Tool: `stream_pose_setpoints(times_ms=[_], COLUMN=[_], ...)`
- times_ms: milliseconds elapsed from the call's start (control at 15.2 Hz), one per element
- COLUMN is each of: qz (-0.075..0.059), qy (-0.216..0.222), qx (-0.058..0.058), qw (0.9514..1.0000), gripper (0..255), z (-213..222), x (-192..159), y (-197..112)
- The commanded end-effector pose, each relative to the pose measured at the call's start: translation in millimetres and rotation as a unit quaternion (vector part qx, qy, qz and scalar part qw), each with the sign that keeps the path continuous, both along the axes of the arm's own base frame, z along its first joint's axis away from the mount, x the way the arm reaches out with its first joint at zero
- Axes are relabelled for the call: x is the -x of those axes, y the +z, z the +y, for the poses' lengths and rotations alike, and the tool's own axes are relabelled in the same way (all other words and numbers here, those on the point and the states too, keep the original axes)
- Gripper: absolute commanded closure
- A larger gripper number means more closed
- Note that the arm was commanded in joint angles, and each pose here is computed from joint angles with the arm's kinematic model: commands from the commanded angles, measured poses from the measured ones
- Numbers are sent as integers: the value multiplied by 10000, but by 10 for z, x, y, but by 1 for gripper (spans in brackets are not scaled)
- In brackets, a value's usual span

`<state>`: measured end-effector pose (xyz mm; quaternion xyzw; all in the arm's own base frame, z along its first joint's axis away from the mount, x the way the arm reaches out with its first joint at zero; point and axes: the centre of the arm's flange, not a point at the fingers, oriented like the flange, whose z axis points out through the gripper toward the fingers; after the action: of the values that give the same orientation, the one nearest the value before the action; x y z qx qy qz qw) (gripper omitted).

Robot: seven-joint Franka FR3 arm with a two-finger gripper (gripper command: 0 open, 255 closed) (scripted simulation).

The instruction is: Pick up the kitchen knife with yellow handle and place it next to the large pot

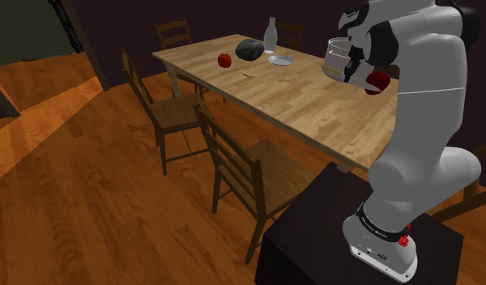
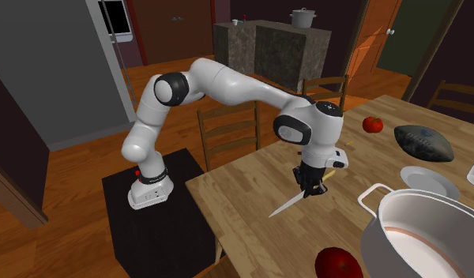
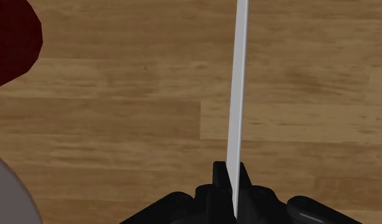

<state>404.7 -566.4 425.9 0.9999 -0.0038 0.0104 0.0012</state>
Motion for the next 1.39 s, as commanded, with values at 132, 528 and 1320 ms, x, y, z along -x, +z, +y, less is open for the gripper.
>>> stream_pose_setpoints(times_ms=[132, 528, 1320], qz=[-1, -1, -1], qy=[0, 0, 0], qx=[1, 1, 1], qw=[10000, 10000, 10000], gripper=[255, 255, 255], z=[2, 2, 2], x=[4, 4, 4], y=[-209, -526, -876])
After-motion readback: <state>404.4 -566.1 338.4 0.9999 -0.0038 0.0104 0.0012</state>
